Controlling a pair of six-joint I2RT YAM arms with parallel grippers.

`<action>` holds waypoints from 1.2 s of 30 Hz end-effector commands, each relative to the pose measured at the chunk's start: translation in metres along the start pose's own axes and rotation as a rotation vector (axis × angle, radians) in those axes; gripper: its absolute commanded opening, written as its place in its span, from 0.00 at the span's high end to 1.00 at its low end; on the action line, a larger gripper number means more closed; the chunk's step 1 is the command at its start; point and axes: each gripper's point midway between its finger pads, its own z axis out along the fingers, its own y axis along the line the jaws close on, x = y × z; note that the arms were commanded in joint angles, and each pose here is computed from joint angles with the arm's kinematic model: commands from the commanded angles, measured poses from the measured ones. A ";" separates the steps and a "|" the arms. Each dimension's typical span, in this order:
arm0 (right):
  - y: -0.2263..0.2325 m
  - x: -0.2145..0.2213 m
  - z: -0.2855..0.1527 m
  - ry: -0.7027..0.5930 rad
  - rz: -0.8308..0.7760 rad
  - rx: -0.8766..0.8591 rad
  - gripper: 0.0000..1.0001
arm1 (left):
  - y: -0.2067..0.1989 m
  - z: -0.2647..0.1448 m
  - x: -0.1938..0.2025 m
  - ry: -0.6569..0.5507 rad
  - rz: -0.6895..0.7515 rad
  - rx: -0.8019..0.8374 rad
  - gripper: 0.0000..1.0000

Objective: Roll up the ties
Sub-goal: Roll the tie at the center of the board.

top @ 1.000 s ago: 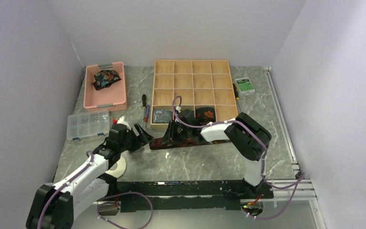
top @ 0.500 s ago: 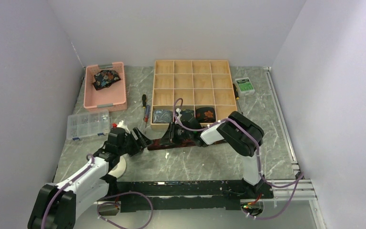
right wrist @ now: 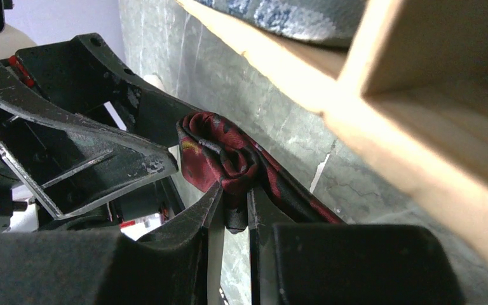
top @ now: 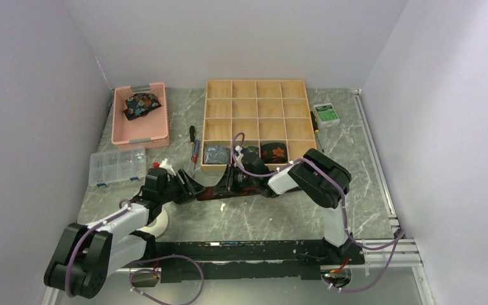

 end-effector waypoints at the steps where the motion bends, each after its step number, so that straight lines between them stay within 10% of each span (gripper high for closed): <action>1: -0.013 0.005 -0.002 -0.003 0.009 0.036 0.85 | -0.001 0.007 0.008 0.053 0.025 0.045 0.41; 18: -0.017 0.004 -0.002 -0.011 0.016 0.053 0.85 | -0.011 0.006 0.023 0.143 0.076 0.127 0.60; 25: -0.012 0.001 -0.004 -0.014 0.003 0.045 0.83 | -0.017 0.006 0.017 0.147 0.081 0.126 0.96; 36: -0.005 -0.017 -0.036 -0.080 -0.124 0.201 0.38 | 0.007 -0.012 -0.002 0.110 0.102 -0.177 0.97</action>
